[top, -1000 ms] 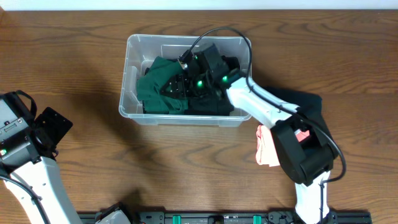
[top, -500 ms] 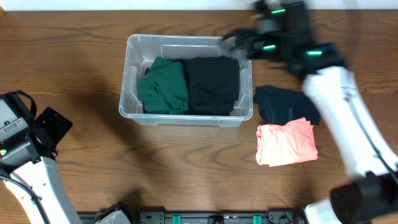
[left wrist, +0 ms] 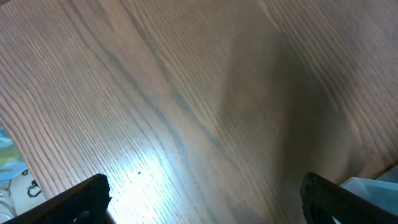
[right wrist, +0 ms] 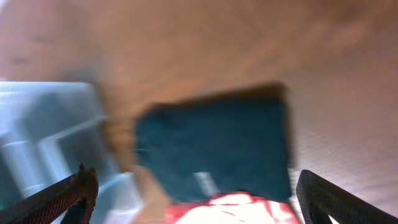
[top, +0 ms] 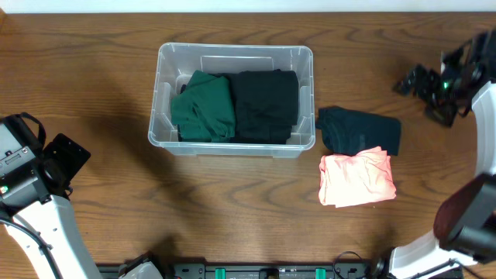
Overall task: Pack container
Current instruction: 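Move the right gripper to the dark green folded shirt and grasp it, then carry the dark green shirt with the right gripper into the bin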
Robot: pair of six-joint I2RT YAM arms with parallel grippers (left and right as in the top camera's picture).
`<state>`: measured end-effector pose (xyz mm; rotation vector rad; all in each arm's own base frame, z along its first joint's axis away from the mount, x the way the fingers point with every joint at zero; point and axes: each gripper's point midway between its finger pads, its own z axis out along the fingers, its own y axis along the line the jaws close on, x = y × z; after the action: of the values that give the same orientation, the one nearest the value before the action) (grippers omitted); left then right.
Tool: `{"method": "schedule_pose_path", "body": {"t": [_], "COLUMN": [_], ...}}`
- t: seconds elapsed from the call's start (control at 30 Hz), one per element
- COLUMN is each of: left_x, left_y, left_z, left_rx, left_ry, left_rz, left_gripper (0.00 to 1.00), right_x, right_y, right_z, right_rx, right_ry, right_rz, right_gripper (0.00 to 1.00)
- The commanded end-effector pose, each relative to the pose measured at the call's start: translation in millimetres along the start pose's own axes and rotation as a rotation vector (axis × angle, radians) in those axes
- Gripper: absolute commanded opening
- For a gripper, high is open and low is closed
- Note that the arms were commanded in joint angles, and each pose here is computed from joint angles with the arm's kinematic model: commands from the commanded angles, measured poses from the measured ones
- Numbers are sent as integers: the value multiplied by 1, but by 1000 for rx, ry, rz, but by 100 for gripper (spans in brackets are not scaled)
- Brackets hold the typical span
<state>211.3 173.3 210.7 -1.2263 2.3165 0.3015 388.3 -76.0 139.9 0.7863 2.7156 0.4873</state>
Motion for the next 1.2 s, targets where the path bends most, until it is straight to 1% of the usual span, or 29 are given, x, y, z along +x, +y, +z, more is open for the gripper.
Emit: {"method": "schedule_pose_path", "body": {"t": [0.0, 0.07, 0.17, 0.23, 0.37, 0.5, 0.57, 0.63, 0.73, 0.77, 0.83, 0.93, 0.97, 1.0, 1.07, 1.1, 1.17], "left_x": [-5, -5, -5, -5, -5, -5, -5, -5, -5, -5, -5, -5, -5, -5, -5, -5, -5], "left_y": [3, 3, 3, 3, 3, 3, 3, 3, 3, 3, 3, 3, 3, 3, 3, 3, 3], "left_z": [-3, -3, -3, -3, -3, -3, -3, -3, -3, -3, -3, -3, -3, -3, -3, -3, -3], "left_rx": [-14, -14, -14, -14, -14, -14, -14, -14, -14, -14, -14, -14, -14, -14, -14, -14, -14], "left_ry": [-14, -14, -14, -14, -14, -14, -14, -14, -14, -14, -14, -14, -14, -14, -14, -14, -14], "left_rz": [11, 11, 11, 11, 11, 11, 11, 11, 11, 11, 11, 11, 11, 11, 11, 11, 11], "left_gripper": [98, 98, 98, 98, 98, 98, 98, 98, 98, 98, 98, 98, 98, 98, 98, 98, 98], "right_x": [15, 21, 33, 39, 47, 54, 60, 66, 72, 74, 76, 74, 71, 66, 51, 46, 30], "right_y": [-37, -51, -55, -58, -58, -58, -60, -61, -63, -64, -63, -54, -45, -33, 0, 9, 39], "right_z": [32, 50, 75, 86, 107, 123, 129, 134, 135, 135, 134, 127, 121, 112, 83, 73, 37], "right_rx": [28, 12, -87, -92, -143, -182, -198, -205, -203, -203, -202, -243, -292, -354, -503, -542, -677], "right_ry": [96, 135, 192, 215, 233, 232, 231, 233, 248, 253, 262, 257, 250, 236, 186, 173, 128], "right_rz": [22, 40, 49, 60, 46, 44, 44, 45, 51, 49, 53, 53, 54, 50, 35, 38, 35], "right_gripper": [99, 99, 99, 98, 98, 95, 88, 74, 59, 49, 36, 9, 4, 1, 1, 1, 1]}}
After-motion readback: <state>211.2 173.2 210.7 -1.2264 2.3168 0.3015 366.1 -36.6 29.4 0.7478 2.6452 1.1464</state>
